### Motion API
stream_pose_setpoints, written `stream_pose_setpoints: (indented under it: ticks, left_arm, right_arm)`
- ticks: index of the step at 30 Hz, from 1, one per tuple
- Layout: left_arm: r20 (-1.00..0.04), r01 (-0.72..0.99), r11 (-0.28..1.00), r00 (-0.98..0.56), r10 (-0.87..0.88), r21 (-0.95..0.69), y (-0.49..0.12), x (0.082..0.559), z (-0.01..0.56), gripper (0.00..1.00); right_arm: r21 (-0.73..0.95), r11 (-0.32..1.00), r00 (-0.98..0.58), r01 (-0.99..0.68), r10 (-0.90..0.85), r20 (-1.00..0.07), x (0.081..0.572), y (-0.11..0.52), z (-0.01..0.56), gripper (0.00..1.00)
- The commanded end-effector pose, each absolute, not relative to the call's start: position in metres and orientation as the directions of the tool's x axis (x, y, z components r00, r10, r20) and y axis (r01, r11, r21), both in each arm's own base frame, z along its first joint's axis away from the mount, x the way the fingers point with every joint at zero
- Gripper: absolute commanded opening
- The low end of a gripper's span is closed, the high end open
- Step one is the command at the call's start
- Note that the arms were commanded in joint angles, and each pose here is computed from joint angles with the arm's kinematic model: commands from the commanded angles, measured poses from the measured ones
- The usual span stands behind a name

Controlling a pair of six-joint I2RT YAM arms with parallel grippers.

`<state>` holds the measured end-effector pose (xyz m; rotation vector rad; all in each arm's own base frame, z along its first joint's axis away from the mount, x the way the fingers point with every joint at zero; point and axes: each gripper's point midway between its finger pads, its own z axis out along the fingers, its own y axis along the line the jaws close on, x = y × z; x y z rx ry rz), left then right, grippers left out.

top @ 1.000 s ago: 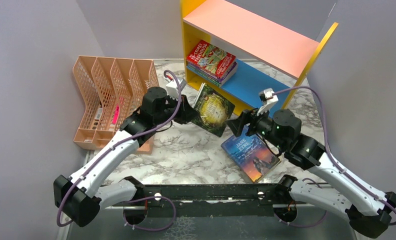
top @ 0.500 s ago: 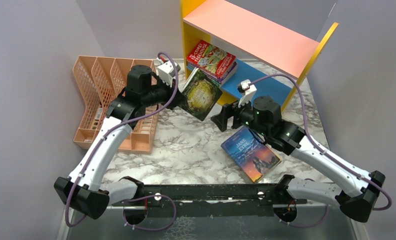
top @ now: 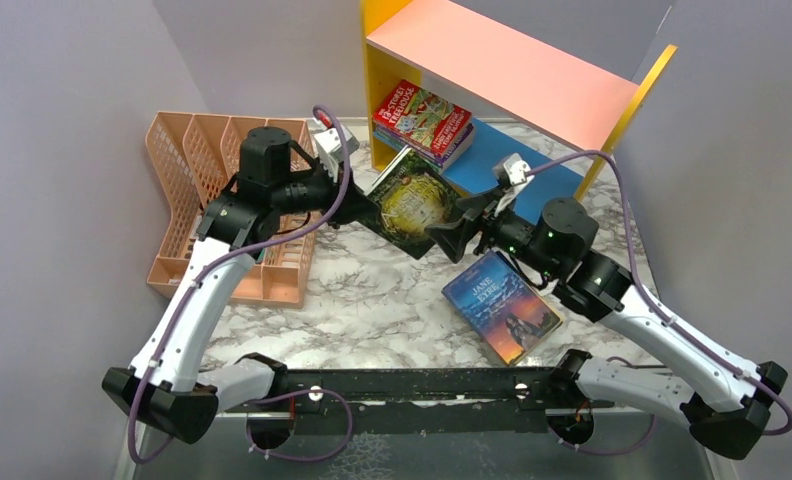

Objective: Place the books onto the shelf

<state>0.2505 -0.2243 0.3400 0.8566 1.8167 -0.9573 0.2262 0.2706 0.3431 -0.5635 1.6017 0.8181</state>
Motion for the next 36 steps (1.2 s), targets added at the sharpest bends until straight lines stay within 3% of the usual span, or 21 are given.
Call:
stream_pose_setpoints:
  ticks: [1,6,15,23,25,29,31,33,36]
  left_arm:
    - [-0.973,0.939,0.299,-0.209,0.100,-0.171,-0.227,0.205,0.396,0.00]
    - [-0.988,0.976,0.205,-0.097,0.118,-0.071,-0.223,0.176,0.391,0.00]
    - [-0.992,0.994,0.086,0.058,0.108,0.067,-0.220,0.146,0.390,0.00]
    - [-0.986,0.989,0.033,0.142,0.091,0.145,-0.215,0.127,0.391,0.00]
    - [-0.985,0.988,0.033,0.145,0.090,0.148,-0.215,0.126,0.391,0.00]
    - [-0.985,0.987,0.044,0.148,0.092,0.152,-0.214,0.126,0.391,0.00]
    - [-0.984,0.986,0.073,0.144,0.102,0.152,-0.212,0.130,0.388,0.00]
    - [-0.986,0.985,0.110,0.121,0.114,0.134,-0.211,0.136,0.385,0.00]
    - [-0.990,0.979,0.185,0.064,0.127,0.087,-0.210,0.148,0.382,0.23]
  right_arm:
    - [0.119,0.634,-0.043,-0.764,0.134,-0.990,0.216,0.253,0.388,0.93]
    - [0.035,0.565,0.021,-0.825,0.093,-0.995,0.196,0.252,0.398,0.93]
    - [0.016,0.401,-0.023,-0.916,-0.012,-1.000,0.178,0.278,0.383,0.93]
    - [0.055,0.118,-0.058,-0.991,-0.021,-0.998,0.137,0.302,0.384,0.92]
    - [0.076,0.110,-0.079,-0.991,-0.026,-0.997,0.136,0.304,0.380,0.80]
    - [0.119,0.137,-0.121,-0.983,-0.005,-0.993,0.138,0.303,0.378,0.25]
    - [0.130,0.140,-0.132,-0.982,-0.004,-0.991,0.137,0.302,0.379,0.08]
    - [0.145,0.173,-0.147,-0.974,0.002,-0.989,0.142,0.301,0.381,0.01]
    - [0.154,0.227,-0.151,-0.962,0.033,-0.988,0.151,0.299,0.383,0.01]
